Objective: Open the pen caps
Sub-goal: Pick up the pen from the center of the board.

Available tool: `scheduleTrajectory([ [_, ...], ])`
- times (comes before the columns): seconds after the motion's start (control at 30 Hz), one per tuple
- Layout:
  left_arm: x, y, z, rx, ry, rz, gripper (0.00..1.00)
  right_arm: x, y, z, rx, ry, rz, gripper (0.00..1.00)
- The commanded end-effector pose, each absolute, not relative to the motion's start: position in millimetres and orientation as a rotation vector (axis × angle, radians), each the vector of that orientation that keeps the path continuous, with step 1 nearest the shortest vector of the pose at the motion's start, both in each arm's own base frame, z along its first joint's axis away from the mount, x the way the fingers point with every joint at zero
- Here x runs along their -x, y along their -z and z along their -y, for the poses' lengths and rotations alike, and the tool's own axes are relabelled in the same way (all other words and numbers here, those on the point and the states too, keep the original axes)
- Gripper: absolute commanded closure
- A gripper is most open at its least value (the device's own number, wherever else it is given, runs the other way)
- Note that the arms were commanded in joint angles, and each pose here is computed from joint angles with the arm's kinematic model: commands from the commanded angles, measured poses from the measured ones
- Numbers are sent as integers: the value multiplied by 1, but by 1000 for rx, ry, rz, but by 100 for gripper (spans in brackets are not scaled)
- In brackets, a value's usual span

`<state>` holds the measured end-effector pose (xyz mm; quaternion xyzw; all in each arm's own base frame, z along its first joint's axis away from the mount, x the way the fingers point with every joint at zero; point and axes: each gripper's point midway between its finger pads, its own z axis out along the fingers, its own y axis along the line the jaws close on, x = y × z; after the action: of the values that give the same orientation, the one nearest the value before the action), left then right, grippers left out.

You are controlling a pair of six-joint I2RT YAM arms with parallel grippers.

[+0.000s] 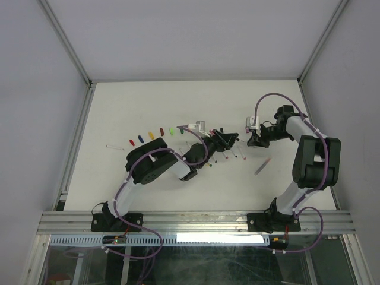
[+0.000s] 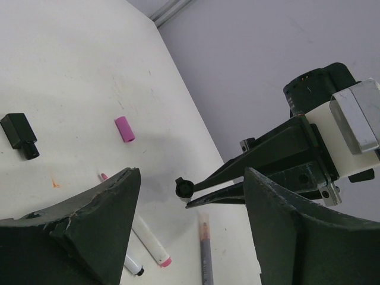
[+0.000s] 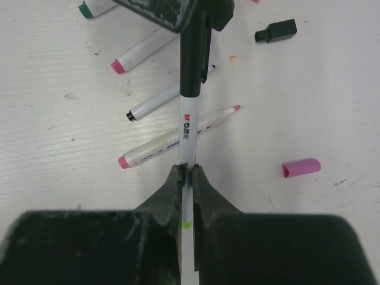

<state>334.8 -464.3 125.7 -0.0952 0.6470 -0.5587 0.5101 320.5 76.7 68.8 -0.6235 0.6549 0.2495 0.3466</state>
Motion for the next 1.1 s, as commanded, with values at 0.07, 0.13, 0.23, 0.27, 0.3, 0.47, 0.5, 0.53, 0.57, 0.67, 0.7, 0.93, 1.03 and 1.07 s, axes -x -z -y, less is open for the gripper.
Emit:
scheduleTrajectory([
  [0.07, -339, -146, 474, 305, 1361, -1473, 35, -323, -81, -87, 1582, -667, -1651, 100],
  [0.13, -340, -146, 477, 304, 1361, -1474, 40, -323, -82, -88, 1581, -667, -1651, 100],
  [0.23, -341, -143, 483, 327, 1381, -1496, 43, -322, -83, -89, 1578, -668, -1650, 100],
  [0.27, -342, -142, 484, 331, 1381, -1501, 43, -322, -83, -90, 1578, -668, -1651, 100],
  [0.3, -342, -140, 485, 332, 1380, -1506, 44, -322, -83, -90, 1577, -670, -1652, 100],
  [0.47, -340, -135, 489, 333, 1379, -1528, 52, -321, -83, -91, 1571, -676, -1655, 100],
  [0.5, -341, -134, 489, 335, 1379, -1533, 54, -321, -83, -91, 1571, -677, -1654, 100],
  [0.53, -341, -134, 490, 335, 1378, -1535, 55, -321, -83, -91, 1571, -679, -1653, 100],
  [0.57, -340, -132, 491, 336, 1380, -1541, 56, -320, -83, -92, 1571, -681, -1654, 100],
  [0.67, -340, -130, 491, 340, 1378, -1547, 58, -321, -83, -92, 1569, -680, -1654, 100],
  [0.7, -340, -129, 492, 339, 1377, -1550, 60, -320, -84, -92, 1570, -681, -1654, 100],
  [0.93, -341, -132, 493, 338, 1378, -1544, 80, -319, -84, -94, 1572, -684, -1653, 100],
  [1.03, -341, -137, 494, 333, 1380, -1532, 93, -318, -85, -94, 1573, -683, -1649, 100],
  [1.07, -341, -140, 493, 330, 1382, -1526, 96, -317, -86, -95, 1572, -685, -1647, 100],
])
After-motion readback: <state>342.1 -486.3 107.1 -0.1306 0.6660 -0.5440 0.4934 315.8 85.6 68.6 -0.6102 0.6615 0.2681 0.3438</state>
